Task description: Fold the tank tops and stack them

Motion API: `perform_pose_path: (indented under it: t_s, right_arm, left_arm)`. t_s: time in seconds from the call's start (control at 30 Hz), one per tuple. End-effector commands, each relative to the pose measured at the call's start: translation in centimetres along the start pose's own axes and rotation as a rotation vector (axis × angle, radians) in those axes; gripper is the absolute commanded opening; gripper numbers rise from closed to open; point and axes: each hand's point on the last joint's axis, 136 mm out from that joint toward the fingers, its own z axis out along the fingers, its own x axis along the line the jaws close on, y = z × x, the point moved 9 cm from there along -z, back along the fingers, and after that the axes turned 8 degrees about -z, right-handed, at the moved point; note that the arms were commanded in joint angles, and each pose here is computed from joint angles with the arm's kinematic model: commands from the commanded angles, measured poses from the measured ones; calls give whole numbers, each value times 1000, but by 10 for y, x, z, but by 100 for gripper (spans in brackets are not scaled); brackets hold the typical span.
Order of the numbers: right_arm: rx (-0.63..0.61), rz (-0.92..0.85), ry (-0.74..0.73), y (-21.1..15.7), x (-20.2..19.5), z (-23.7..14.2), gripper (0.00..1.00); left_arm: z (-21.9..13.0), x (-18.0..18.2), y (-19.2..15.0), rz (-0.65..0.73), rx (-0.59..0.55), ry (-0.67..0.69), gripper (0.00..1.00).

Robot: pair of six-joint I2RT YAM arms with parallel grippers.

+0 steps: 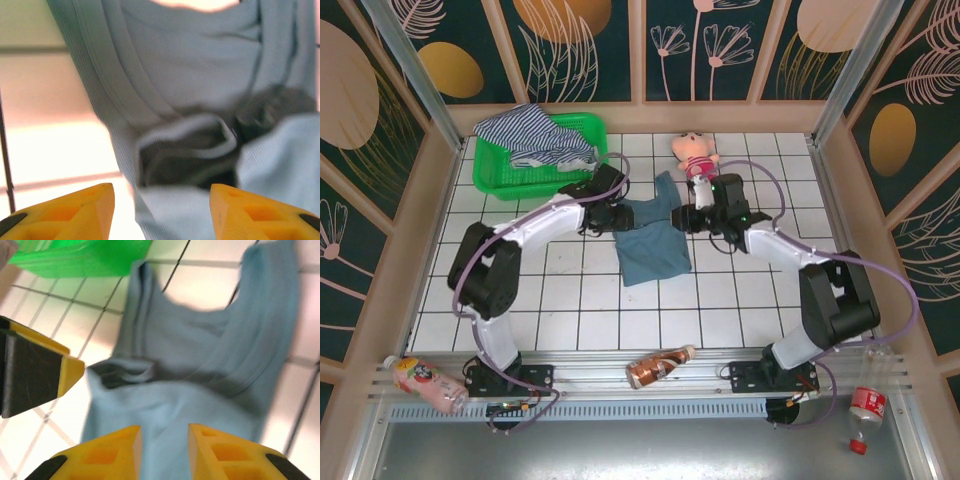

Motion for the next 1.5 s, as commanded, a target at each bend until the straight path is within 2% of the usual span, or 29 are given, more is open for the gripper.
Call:
perform_pose_path:
  t_s: [0.0,0.17,0.37,0.53,0.73,0.8,0.93,1.03,1.17,1.3,1.47]
  right_arm:
    - [72,215,126,-34,14,10,28]
    - [145,249,180,-59,14,25,22]
    - [236,233,103,-78,-2,40,20]
    - [276,223,-62,-85,-25,34,20]
    - [307,193,-168,-86,-45,30,21]
    - [320,193,-173,-88,-48,29,21]
    - [314,179,-160,-76,-43,22,20]
    - [223,136,-140,-56,-29,2,21]
    - [197,126,-40,-51,3,-9,21]
    - [216,160,104,-72,34,2,21]
    - [251,202,80,-92,19,16,21]
  left_arm:
    - [-12,-21,-31,-91,103,-160,51]
    - [11,-22,-68,-130,199,-231,45]
    - [33,-12,-80,-109,222,-229,41]
    - [46,14,-94,-64,259,-70,36]
    - [48,43,-98,0,280,94,34]
    - [46,44,-96,14,281,96,34]
    - [35,26,-87,13,285,-15,40]
    - [20,14,-78,3,267,-60,41]
    - [7,2,-66,6,245,-66,43]
    - [13,-11,-50,4,188,-111,44]
    - [35,-5,-16,8,77,-68,43]
